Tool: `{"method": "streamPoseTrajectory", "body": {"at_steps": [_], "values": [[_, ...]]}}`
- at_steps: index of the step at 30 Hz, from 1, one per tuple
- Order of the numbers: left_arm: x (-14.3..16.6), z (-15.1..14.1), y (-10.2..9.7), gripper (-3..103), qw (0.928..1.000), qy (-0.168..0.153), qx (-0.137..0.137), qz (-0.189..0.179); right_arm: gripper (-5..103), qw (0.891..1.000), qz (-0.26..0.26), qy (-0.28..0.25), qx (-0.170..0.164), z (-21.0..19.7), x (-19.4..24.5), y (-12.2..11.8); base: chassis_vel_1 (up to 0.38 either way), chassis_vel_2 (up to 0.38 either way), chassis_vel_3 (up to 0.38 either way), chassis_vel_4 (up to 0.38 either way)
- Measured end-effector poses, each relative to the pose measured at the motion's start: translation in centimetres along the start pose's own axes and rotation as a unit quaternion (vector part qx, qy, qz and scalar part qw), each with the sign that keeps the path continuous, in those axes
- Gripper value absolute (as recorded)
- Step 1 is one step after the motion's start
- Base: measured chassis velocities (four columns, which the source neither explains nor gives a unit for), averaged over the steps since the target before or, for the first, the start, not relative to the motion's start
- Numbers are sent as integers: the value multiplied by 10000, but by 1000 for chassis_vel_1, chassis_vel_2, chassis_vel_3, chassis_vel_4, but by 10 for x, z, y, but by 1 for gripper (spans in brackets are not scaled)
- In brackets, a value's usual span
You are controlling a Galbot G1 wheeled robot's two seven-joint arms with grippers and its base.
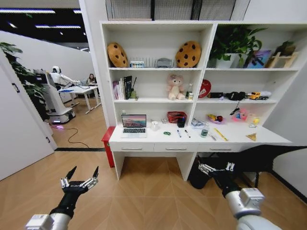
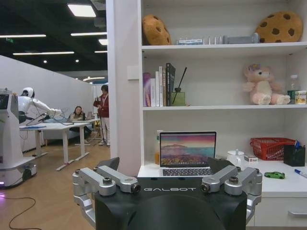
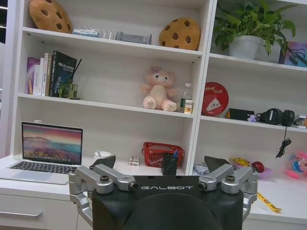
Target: Organize the objects on the table.
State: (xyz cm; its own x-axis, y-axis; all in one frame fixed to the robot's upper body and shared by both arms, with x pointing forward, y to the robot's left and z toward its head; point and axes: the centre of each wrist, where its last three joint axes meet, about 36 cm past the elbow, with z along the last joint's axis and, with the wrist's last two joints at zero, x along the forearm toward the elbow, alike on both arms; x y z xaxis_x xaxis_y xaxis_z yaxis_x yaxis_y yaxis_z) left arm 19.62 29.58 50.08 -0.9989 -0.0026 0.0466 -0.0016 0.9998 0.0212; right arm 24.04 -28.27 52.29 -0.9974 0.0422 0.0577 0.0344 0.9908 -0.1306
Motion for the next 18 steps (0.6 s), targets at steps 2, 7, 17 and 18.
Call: {"method": "streamPoseTrajectory", "body": {"at_steps": [2, 7, 17, 18], "values": [[0, 0, 0, 100, 10000, 8, 1, 5, 100, 10000, 12, -26, -1, 1, 0, 0, 0, 0, 0, 0], [0, 1, -1, 100, 10000, 19, 19, 11, 100, 10000, 18, -76, 3, 3, -1, -1, 0, 0, 0, 0], [1, 3, -1, 100, 10000, 41, 23, -4, 100, 10000, 4, 30, -6, 4, 0, 1, 0, 0, 0, 0], [1, 3, -1, 100, 10000, 41, 23, -4, 100, 10000, 4, 30, -6, 4, 0, 1, 0, 0, 0, 0]]}}
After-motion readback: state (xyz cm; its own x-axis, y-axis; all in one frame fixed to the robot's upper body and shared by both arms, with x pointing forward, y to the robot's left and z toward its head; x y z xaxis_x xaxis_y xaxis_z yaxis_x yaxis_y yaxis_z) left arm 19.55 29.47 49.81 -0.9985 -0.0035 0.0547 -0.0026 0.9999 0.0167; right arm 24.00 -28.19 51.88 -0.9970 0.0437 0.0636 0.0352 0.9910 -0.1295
